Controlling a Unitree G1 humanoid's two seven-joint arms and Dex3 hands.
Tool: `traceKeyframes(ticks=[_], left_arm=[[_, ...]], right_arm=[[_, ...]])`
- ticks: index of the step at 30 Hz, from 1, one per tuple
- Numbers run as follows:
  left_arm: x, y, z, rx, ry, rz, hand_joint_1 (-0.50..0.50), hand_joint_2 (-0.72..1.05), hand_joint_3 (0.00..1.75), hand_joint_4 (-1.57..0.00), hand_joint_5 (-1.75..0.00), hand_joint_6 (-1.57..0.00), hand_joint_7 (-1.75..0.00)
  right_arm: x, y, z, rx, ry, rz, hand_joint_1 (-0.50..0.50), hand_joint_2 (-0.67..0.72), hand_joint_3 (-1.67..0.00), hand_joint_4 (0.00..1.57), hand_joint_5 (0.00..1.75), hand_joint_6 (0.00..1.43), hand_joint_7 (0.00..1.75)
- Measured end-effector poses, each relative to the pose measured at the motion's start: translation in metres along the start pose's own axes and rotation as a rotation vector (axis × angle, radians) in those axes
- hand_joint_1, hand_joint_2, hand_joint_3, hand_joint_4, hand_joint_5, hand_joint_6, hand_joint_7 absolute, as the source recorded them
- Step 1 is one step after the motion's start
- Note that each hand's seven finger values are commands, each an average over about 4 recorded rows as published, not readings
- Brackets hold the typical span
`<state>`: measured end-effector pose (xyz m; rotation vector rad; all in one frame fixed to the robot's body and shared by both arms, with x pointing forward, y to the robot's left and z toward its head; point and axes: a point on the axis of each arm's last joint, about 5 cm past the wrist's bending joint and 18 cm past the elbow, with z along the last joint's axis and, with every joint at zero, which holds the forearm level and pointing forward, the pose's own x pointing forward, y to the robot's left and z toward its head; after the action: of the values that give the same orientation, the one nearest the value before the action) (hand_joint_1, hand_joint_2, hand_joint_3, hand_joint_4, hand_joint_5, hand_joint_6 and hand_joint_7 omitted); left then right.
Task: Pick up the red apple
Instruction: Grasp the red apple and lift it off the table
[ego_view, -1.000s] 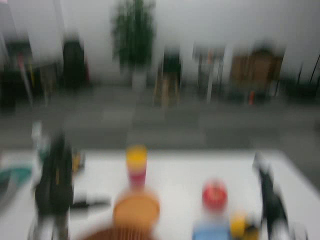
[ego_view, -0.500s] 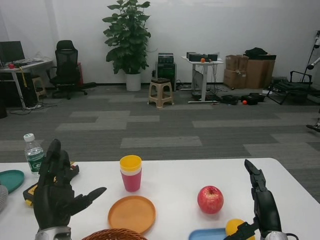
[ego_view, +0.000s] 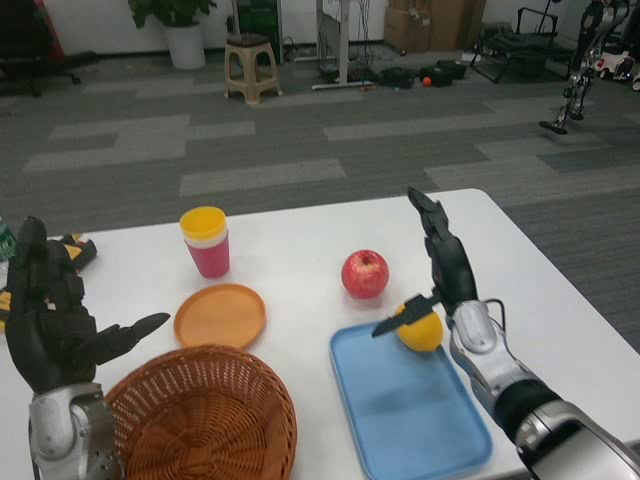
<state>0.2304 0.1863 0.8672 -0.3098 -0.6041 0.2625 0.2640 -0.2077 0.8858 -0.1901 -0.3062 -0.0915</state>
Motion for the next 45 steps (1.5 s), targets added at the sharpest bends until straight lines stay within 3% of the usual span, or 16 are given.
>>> traceKeyframes(ticks=[2,6,12,18,27,35,45], left_arm=[[-0.004,0.004,-0.002,0.019,0.029,0.004,-0.50,-0.61,0.09,0.00,0.00,-0.31,0.00],[-0.009,0.009,-0.005,0.044,0.066,-0.001,-0.50,-0.72,0.09,0.00,0.00,-0.31,0.00],[-0.015,0.014,-0.009,0.082,0.118,-0.010,-0.50,-0.72,0.09,0.00,0.00,-0.31,-0.02],[-0.016,0.011,-0.011,0.085,0.137,-0.043,-0.50,-0.64,0.09,0.00,0.00,-0.31,0.00],[-0.015,0.006,-0.014,0.083,0.156,-0.082,-0.50,-0.72,0.09,0.00,0.00,-0.34,0.00],[-0.015,0.004,-0.015,0.082,0.162,-0.093,-0.50,-0.72,0.09,0.00,0.00,-0.34,0.00],[-0.017,0.001,-0.016,0.074,0.170,-0.104,-0.50,-0.72,0.09,0.00,0.00,-0.34,-0.02]], right_arm=[[0.006,0.002,0.003,-0.008,-0.009,0.015,-0.46,0.23,0.00,0.00,0.00,0.00,0.35],[0.018,0.008,0.007,-0.032,-0.019,0.046,-0.46,0.25,-0.02,0.00,0.00,0.00,0.35],[0.038,0.026,0.011,-0.123,0.023,0.113,-0.46,0.22,0.00,0.00,0.00,0.00,0.35],[0.055,0.043,0.013,-0.218,0.110,0.142,-0.46,0.28,0.00,0.00,0.00,0.00,0.35],[0.053,0.051,0.004,-0.343,0.276,0.122,-0.46,0.15,-0.08,0.00,0.00,0.00,0.35],[0.059,0.060,0.008,-0.597,0.272,0.158,-0.47,-0.05,-0.10,0.00,0.00,0.00,0.28],[0.060,0.063,0.008,-0.761,0.294,0.201,-0.48,-0.11,-0.16,0.00,0.00,0.00,0.28]])
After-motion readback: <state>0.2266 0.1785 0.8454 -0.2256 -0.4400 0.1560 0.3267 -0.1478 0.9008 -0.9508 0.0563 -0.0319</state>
